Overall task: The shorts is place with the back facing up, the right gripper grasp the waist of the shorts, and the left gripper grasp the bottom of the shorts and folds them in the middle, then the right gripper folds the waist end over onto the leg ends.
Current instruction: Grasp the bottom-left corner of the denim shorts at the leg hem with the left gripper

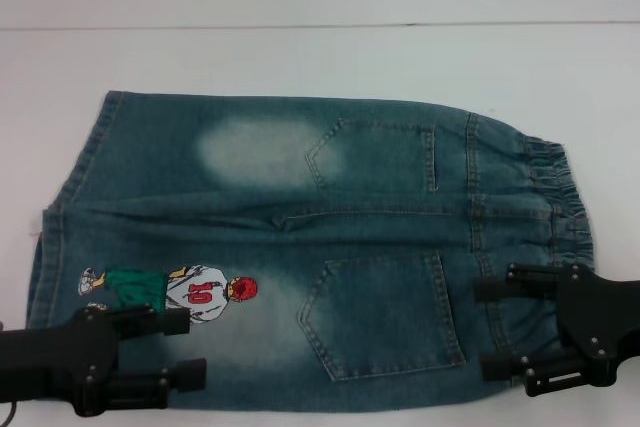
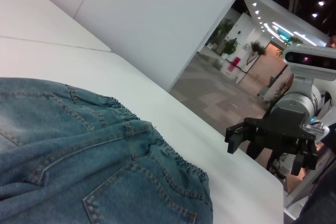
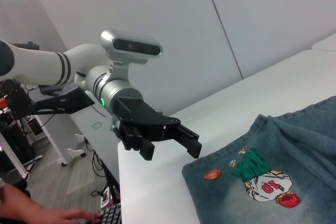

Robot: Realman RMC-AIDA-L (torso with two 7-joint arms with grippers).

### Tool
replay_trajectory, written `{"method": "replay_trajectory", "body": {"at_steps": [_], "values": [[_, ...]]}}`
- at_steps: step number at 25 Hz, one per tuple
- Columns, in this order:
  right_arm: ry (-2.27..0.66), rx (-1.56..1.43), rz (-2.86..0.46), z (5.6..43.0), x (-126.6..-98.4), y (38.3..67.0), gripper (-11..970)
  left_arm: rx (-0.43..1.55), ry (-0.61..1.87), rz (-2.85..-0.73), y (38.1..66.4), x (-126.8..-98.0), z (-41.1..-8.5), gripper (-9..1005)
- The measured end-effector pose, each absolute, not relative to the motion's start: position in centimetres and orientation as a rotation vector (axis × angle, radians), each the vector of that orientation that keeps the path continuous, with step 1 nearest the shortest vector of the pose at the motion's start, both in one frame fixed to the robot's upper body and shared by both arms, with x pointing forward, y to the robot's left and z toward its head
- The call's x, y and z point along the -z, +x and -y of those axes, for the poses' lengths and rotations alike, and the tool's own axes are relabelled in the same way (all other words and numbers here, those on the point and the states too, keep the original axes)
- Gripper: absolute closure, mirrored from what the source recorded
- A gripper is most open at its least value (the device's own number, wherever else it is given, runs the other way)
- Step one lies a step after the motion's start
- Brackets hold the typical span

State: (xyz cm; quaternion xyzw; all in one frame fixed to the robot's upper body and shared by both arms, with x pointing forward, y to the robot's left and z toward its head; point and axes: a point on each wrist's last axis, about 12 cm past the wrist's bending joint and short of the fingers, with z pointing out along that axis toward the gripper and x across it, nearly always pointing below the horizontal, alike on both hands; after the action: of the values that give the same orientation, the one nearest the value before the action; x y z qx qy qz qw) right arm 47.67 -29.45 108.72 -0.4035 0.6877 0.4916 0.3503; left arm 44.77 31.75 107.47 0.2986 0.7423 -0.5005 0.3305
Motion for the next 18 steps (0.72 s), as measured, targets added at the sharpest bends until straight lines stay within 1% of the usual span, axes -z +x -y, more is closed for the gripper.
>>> {"method": "replay_trajectory", "body": {"at_steps": [18], "values": [[-1.046,-1.273,-1.780,29.44,-108.74,47.70,2,1.325,0.793,-1.919,44.94,-107.58,-31.39,151]]}}
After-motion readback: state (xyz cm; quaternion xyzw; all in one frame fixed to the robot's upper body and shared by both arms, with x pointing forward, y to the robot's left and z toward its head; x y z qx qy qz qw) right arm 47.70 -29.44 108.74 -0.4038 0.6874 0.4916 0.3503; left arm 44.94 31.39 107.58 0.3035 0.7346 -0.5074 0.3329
